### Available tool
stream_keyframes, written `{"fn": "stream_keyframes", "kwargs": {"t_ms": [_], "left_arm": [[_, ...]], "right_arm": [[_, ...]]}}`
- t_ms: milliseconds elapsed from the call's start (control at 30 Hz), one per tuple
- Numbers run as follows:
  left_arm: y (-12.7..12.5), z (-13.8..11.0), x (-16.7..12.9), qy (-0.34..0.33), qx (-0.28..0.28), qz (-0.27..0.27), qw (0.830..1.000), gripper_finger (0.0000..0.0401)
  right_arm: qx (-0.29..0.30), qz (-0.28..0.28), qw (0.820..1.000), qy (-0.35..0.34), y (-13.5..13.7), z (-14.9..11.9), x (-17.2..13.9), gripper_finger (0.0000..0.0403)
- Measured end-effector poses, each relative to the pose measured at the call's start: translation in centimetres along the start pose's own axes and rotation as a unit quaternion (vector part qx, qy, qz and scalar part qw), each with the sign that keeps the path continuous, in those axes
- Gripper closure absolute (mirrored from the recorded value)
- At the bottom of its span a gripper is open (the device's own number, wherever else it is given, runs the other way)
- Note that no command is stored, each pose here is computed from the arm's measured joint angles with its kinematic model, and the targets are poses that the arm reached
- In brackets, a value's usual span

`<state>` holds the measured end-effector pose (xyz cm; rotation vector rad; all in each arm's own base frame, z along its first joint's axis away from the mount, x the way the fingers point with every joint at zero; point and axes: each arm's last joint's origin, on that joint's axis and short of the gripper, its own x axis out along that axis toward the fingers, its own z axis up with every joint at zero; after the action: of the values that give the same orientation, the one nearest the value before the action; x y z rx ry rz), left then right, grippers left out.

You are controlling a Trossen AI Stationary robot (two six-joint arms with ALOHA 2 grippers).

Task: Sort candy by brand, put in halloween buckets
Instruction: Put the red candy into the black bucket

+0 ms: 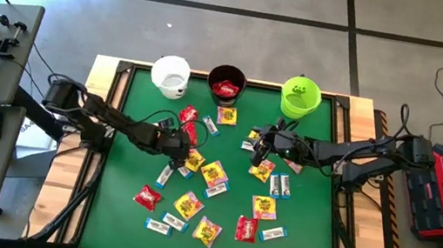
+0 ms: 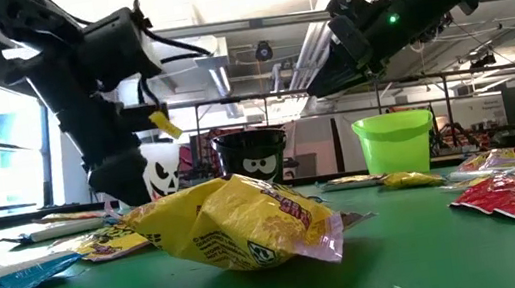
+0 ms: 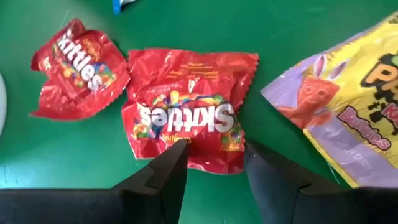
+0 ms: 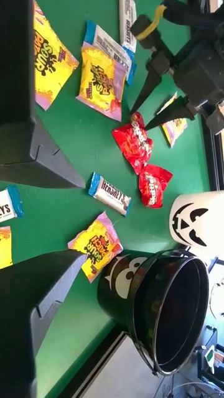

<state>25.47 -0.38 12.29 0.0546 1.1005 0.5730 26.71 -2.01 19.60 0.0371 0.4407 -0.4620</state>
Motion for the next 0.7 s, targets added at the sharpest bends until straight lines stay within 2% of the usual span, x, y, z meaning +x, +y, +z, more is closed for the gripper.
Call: {"fn": "stream_keyframes", "kwargs": {"t_ms": [167,400,700], "left_arm": [[-0.1,0.1,0.7,0.004,0.037,0.003,0.999,0.0288],[0.1,0.4,0.9,-0.006,0.049,0.004,0.999,0.039],[1.0,1.3,-1.5,-0.058,0.02,0.001,0.998,0.0399]], "right_arm": [[0.0,0.0,1.0,0.0,0.0,0.0,0.0,0.0242],[0.0,0.0,1.0,0.0,0.0,0.0,0.0,0.0242],[0.001,0.0,1.0,0.0,0.0,0.0,0.0,0.0242]]}}
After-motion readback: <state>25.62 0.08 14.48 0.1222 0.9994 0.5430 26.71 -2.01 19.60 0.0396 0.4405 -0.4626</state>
